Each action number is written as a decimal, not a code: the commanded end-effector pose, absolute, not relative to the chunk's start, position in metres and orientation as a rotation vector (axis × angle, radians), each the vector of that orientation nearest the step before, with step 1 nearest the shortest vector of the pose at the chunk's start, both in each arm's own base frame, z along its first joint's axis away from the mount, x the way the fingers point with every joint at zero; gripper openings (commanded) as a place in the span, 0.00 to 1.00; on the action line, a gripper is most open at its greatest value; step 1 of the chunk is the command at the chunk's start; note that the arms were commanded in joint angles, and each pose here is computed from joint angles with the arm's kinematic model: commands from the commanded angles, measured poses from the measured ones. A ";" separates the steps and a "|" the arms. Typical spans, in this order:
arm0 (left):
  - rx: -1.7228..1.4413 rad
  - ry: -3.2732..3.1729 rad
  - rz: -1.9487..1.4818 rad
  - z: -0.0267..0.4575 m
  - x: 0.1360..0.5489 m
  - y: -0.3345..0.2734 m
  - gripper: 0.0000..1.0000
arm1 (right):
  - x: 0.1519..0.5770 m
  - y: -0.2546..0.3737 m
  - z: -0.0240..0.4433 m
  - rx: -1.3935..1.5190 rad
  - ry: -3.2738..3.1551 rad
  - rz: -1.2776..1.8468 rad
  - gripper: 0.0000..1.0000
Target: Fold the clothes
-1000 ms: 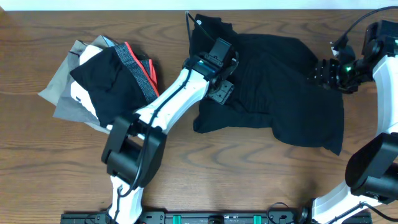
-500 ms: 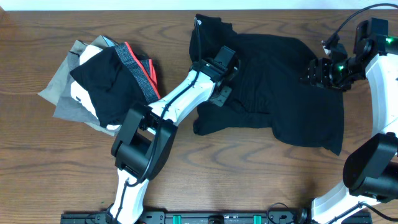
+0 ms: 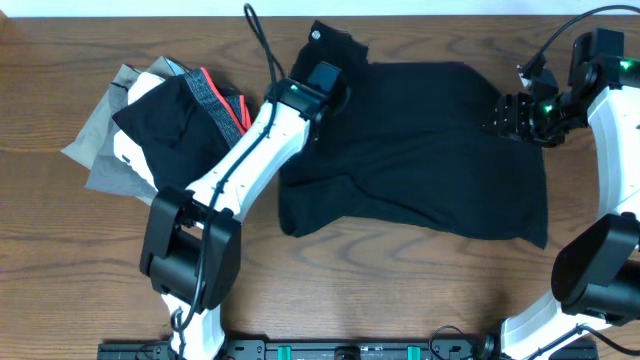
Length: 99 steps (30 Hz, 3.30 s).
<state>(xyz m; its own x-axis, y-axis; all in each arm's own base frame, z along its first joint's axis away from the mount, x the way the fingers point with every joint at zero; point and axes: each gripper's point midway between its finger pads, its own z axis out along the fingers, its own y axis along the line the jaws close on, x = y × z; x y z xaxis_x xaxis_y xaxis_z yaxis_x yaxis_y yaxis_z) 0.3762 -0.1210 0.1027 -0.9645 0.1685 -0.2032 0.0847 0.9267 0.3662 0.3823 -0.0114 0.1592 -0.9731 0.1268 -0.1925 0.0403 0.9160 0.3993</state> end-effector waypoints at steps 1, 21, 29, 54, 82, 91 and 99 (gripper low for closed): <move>0.104 2.856 0.599 0.103 0.377 -0.102 0.33 | 0.382 -0.012 0.165 0.104 2.852 0.559 0.72; 0.753 2.659 -0.037 0.090 0.419 -0.216 0.56 | 0.361 -0.036 0.044 0.676 2.884 0.375 0.44; 0.802 2.675 0.074 0.046 0.434 -0.210 0.55 | 0.350 -0.033 0.012 0.777 2.851 0.388 0.17; 0.010 2.689 0.912 0.046 0.430 -0.063 0.08 | 0.312 -0.103 -0.005 1.025 2.844 -0.070 0.14; 0.054 2.639 0.094 0.205 0.391 -0.118 0.50 | 0.403 -0.095 0.110 0.657 2.533 0.375 0.11; 0.254 2.605 -0.255 0.244 0.357 -0.154 0.50 | 0.436 -0.075 0.040 0.594 2.590 0.436 0.01; 0.267 2.644 -0.248 0.248 0.337 -0.148 0.50 | 0.436 -0.102 -0.014 0.665 2.651 0.242 0.01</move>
